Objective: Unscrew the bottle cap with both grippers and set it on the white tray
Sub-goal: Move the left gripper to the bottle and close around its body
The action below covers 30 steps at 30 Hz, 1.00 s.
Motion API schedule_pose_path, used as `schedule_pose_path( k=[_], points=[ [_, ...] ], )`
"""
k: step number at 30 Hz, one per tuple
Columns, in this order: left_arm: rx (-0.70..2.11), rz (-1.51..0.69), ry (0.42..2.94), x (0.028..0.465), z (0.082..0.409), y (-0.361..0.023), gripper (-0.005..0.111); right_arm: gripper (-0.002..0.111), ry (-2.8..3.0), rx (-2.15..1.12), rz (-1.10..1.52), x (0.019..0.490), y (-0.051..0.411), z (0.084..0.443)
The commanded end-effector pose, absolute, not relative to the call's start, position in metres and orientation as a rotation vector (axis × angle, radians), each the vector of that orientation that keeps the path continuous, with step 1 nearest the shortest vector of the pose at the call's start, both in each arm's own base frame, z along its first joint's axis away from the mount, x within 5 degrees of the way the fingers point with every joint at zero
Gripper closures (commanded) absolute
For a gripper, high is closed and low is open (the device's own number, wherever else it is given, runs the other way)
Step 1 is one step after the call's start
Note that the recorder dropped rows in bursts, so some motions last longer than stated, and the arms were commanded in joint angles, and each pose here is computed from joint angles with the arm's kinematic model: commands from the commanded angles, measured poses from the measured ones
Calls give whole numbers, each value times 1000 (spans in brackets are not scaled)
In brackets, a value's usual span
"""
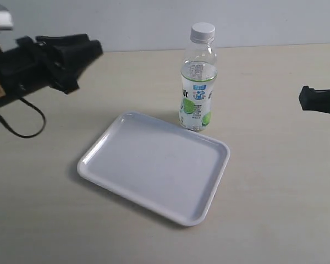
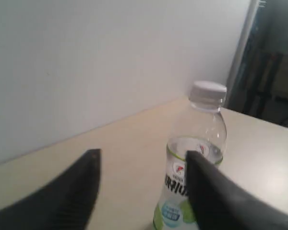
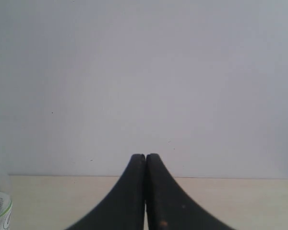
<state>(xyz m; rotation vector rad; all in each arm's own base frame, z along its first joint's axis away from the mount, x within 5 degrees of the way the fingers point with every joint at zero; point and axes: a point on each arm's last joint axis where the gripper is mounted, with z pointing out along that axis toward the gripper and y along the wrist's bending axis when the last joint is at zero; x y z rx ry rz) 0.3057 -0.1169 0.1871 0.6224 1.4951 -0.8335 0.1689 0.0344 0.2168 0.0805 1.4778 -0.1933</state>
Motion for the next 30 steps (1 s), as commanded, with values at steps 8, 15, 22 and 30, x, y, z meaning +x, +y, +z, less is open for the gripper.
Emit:
schedule_pose_path(
  k=[8,15,22,30],
  points=[
    [933,-895,1393,340,115,-210,11,108,1457,69,-197,170,36,220],
    [923,-857,1520,350,96,-236,11,108,1457,69,-197,170,36,220],
    [902,-834,1558,350,93,-249,11,108,1457,69,-197,170,36,220],
    [912,-852,1591,352,71,-256,11,108,1457,71,-195,170,36,220]
  ],
)
